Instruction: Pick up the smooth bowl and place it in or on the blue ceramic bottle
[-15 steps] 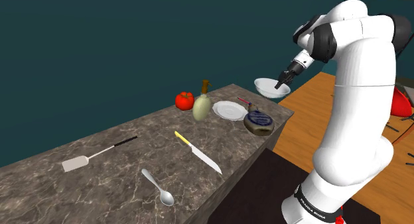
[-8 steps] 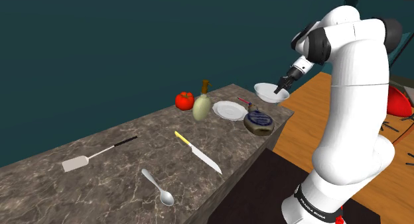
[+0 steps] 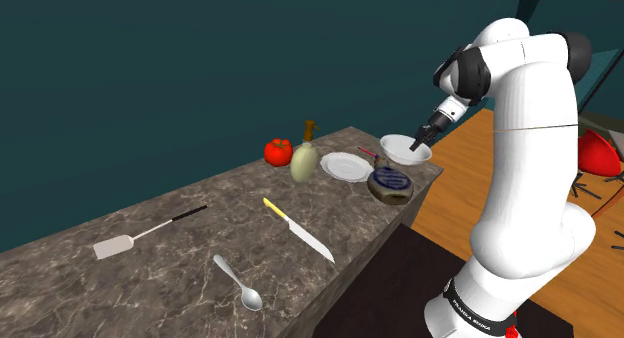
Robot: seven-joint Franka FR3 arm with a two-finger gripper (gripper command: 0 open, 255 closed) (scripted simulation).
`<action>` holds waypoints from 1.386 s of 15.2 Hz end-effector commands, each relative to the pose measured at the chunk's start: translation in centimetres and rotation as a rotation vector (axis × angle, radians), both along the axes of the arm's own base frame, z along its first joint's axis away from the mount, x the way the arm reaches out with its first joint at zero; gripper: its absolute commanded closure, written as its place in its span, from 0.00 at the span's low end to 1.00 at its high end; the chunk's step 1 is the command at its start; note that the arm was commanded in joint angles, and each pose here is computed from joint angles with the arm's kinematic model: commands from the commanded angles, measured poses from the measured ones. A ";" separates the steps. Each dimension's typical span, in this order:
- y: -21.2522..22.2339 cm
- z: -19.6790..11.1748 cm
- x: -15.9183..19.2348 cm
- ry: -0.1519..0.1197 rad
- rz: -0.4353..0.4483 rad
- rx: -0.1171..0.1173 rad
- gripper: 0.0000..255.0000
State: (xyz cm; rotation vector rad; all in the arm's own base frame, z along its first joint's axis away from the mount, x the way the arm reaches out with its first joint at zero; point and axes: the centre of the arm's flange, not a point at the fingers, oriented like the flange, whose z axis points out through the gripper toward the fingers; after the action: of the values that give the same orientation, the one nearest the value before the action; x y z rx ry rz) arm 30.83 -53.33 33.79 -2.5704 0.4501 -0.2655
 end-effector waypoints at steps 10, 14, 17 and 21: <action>0.0 -0.3 0.1 -0.001 0.000 -0.001 0.00; -0.6 0.8 -0.2 -0.001 0.000 -0.001 0.00; -2.2 3.9 -1.2 -0.001 0.000 -0.001 0.00; -2.2 3.9 -1.2 -0.001 0.000 -0.001 0.00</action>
State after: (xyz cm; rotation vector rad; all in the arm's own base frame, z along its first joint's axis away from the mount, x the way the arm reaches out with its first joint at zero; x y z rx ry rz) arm 29.57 -55.53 37.67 -2.5711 0.4501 -0.2670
